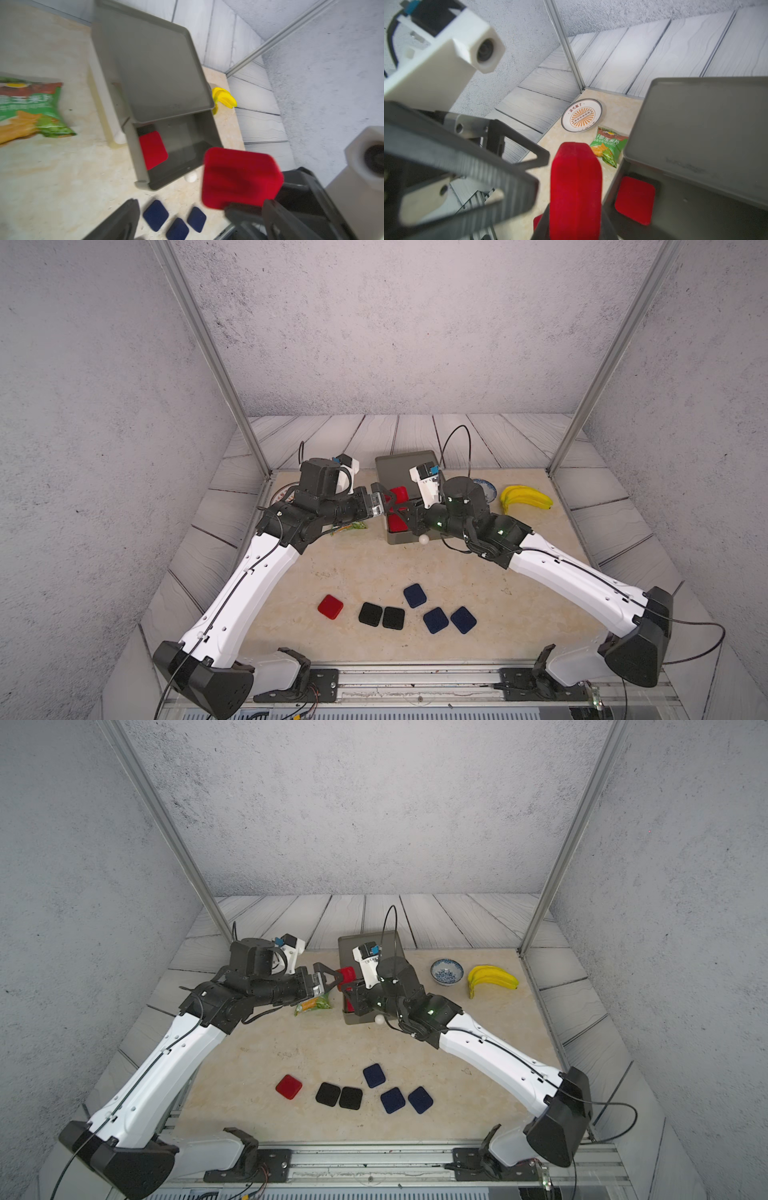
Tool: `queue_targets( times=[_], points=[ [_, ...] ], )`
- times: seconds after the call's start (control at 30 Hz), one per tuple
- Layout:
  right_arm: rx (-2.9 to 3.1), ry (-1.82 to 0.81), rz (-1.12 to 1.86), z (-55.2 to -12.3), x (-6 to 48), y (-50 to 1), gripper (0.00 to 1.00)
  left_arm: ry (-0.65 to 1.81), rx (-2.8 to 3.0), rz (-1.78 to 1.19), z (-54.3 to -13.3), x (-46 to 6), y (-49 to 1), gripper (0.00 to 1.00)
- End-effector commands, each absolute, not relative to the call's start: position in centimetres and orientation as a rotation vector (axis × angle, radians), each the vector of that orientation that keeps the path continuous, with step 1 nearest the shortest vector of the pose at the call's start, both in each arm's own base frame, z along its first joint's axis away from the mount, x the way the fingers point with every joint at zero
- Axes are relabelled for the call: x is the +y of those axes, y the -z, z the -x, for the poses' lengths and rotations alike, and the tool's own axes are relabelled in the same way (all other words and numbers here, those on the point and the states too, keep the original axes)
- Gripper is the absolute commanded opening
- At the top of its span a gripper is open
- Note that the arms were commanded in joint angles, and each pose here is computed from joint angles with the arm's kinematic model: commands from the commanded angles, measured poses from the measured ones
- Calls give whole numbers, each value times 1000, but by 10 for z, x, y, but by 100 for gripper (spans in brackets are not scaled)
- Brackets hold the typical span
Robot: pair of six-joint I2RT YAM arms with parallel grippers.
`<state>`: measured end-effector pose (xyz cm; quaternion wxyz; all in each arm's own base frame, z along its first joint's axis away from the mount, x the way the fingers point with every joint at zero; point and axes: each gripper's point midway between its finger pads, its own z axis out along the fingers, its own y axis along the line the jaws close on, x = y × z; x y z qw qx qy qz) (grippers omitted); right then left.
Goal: Place the brooch boxes into the drawer by color
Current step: Pick up the brooch box from the center of the board, then place the brooch box in the drawer.
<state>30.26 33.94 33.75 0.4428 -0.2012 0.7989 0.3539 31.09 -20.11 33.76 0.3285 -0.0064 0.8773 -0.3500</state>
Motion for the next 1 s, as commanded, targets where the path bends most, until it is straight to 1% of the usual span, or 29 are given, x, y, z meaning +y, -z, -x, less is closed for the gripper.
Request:
queue_targets(
  times=[0.0, 0.1, 0.17, 0.23, 0.43, 0.63, 0.83, 0.87, 0.9, 0.93, 0.97],
  points=[
    [2099, -902, 401, -310, 294, -328, 0, 583, 2340, 80, -309, -141, -325, 98],
    [2224, -869, 367, -318, 270, -304, 0, 392, 2405, 125, -301, -102, -299, 98],
    [2283, -834, 358, -324, 262, -292, 0, 356, 2440, 155, -295, -87, -283, 98],
    [2313, -840, 370, -329, 266, -284, 0, 345, 2479, 174, -288, -78, -266, 99],
    [2388, -924, 399, -340, 289, -255, 0, 267, 2601, 184, -270, -65, -225, 98],
    [2442, -912, 387, -361, 301, -234, 0, 250, 2686, 207, -256, -63, -192, 98],
    [2498, -875, 387, -372, 306, -221, 0, 265, 2703, 227, -254, -65, -183, 99],
    [2512, -863, 389, -372, 305, -219, 6, 269, 2701, 229, -255, -65, -183, 98],
    [2532, -842, 390, -373, 304, -216, 16, 273, 2704, 229, -255, -66, -182, 98],
    [2548, -810, 396, -373, 301, -214, 30, 277, 2706, 227, -255, -66, -182, 99],
    [2563, -780, 405, -373, 298, -213, 37, 280, 2711, 223, -255, -67, -181, 98]
  ],
)
